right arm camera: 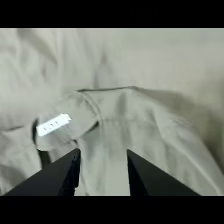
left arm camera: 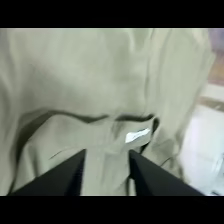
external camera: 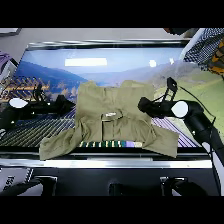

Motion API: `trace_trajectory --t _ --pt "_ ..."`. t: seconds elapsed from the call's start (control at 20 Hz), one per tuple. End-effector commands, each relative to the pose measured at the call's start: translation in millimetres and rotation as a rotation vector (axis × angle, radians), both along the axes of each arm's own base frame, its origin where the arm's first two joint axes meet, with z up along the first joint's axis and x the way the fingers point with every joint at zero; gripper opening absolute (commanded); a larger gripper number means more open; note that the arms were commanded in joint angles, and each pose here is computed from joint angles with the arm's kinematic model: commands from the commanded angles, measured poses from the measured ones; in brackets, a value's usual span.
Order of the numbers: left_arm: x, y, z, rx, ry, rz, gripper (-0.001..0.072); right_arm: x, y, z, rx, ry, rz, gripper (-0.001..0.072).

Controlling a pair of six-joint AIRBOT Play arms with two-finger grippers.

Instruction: Fold the clothes and pants, and hang the long-sleeved shirts on hangers.

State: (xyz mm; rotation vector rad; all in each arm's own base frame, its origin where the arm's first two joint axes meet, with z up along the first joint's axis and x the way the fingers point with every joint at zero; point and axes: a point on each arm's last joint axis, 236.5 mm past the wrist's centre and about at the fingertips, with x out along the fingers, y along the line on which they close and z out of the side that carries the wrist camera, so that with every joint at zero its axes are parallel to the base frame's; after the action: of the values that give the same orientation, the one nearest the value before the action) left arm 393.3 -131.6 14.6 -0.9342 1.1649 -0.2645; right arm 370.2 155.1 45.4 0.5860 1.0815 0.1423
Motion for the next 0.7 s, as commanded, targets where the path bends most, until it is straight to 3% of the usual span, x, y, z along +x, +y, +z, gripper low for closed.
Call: trace_trajectory --t 0.0,0.2,0.65 --pt "-26.6 23.8 -3.9 0.172 0.005 -0.096 0.0443 -23.2 1.0 -24.4 -0.181 0.115 0.14 0.0351" --pt "-38.9 35.3 -14.9 0.245 0.044 -0.135 0.0444 -52.3 48.5 -86.9 -0.38 0.203 0.278 0.0373" --pt "-39.8 36.3 -16.4 0.247 0.054 -0.129 0.0443 -40.8 93.7 -117.0 -0.31 0.206 0.246 0.0385"
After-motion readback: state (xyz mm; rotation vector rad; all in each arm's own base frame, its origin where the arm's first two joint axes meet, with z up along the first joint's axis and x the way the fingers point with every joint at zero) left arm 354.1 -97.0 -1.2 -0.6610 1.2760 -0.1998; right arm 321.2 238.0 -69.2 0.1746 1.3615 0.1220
